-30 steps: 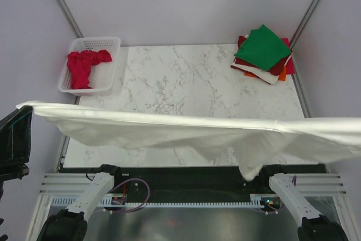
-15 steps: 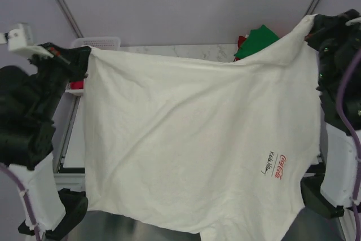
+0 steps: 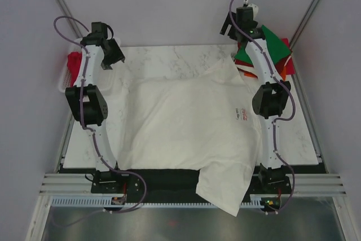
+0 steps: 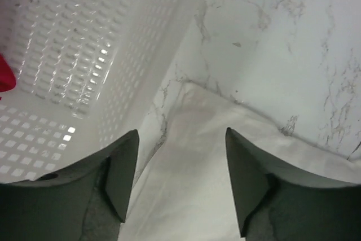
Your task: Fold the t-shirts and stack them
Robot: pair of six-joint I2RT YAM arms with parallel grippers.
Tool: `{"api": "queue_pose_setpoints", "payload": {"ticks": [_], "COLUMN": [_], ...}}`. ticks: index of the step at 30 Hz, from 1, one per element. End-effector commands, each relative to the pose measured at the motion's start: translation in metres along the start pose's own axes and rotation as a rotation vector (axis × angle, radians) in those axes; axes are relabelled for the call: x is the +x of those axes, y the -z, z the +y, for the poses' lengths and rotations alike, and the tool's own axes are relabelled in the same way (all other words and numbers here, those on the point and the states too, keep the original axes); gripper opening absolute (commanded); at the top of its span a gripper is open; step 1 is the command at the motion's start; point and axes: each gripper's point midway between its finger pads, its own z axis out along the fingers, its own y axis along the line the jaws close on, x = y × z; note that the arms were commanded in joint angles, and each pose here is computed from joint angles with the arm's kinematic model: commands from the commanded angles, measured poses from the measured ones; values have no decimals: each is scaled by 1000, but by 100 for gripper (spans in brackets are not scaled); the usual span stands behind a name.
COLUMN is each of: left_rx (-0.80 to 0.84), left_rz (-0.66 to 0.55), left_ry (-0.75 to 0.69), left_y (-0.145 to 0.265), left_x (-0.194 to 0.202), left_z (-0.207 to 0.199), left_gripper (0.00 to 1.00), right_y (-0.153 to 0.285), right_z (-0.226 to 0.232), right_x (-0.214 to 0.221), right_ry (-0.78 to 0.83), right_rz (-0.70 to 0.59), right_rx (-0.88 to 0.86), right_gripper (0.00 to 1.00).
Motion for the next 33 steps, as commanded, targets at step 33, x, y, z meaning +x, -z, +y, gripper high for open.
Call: {"api": "queue_pose_setpoints", "payload": {"ticks": [33], "left_rx": [507], "left_rz": [-287], "left_ry": [-192], "left_y": [217], "left_x": [224], "left_z": [25], "left_gripper": [66], "right_y": [-20], "right_z": [2], "right_x": [163], "right_ry": [13], "right_rz": [281], "right_rx": [-18], "right_gripper": [66]}}
